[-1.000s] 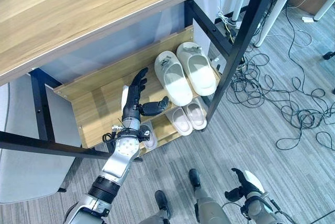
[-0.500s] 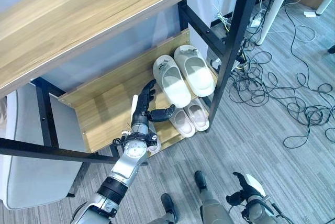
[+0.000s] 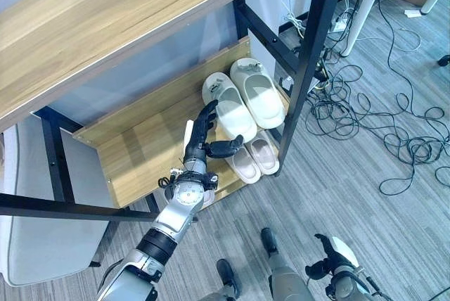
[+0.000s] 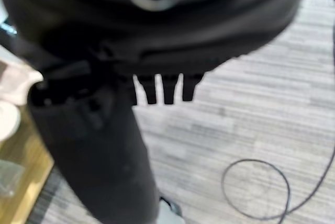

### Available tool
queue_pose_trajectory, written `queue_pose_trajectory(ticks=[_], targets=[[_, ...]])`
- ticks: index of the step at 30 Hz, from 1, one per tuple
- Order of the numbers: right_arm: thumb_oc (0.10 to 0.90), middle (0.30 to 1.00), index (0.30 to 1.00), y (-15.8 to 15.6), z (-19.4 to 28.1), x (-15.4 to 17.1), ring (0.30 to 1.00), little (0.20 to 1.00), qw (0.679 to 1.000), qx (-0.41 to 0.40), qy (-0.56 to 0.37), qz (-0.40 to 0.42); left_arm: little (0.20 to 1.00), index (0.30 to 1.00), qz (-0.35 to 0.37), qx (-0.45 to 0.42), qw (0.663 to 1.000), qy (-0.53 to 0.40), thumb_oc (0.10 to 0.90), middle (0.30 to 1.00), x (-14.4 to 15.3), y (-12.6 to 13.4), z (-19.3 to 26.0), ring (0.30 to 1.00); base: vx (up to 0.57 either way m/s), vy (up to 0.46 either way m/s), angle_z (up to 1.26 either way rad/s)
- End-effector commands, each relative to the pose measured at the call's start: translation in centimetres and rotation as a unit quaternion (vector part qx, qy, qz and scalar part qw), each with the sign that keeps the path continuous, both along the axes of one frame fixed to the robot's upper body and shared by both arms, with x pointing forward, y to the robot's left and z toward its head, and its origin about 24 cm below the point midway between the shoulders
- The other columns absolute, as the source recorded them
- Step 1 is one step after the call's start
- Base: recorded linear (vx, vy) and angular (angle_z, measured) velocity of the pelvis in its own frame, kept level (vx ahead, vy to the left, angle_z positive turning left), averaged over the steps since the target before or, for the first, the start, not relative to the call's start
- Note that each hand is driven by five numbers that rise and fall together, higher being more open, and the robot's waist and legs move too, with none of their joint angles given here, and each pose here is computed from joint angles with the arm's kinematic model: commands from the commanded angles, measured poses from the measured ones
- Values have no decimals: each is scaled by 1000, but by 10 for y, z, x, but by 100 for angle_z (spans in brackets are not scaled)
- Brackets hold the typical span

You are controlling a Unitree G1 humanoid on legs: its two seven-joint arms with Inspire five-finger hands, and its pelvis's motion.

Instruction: Arrange the slippers neatly on the shoe rack.

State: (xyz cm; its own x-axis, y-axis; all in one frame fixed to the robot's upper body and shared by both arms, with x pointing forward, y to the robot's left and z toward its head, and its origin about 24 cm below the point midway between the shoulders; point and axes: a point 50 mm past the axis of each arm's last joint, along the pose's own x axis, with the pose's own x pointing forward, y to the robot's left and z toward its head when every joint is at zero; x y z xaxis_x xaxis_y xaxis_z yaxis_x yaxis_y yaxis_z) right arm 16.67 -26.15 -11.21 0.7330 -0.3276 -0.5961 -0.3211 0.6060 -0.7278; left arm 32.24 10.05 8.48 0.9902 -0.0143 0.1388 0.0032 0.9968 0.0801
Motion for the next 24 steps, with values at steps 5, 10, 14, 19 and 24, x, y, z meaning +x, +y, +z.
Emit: queue_pose_trajectory(ticks=[5, 10, 14, 19, 24], targets=[[800, 900, 900, -1, -3, -9, 900, 900, 1000, -9, -4, -3, 900, 900, -32, 7, 993, -112, 800, 900, 22, -26, 58, 900, 0, 0, 0], [800, 900, 900, 0, -5, -10, 900, 900, 1000, -10, -1, -3, 900, 900, -25, 11, 993, -113, 800, 900, 23, -22, 58, 900, 0, 0, 0], [800, 900, 900, 2, -7, -13, 900, 900, 1000, -4, 2, -5, 900, 900, -23, 20, 991, -127, 800, 900, 22, -16, 63, 900, 0, 0, 0], [800, 900, 900, 4, -9, -15, 900, 900, 1000, 2, 9, -8, 900, 900, -22, 22, 988, -153, 800, 900, 13, -6, 69, 900, -8, -8, 4], [800, 900, 900, 6, -10, -16, 900, 900, 1000, 11, 12, -11, 900, 900, -30, 5, 984, -173, 800, 900, -8, 10, 67, 900, -25, -6, 7]])
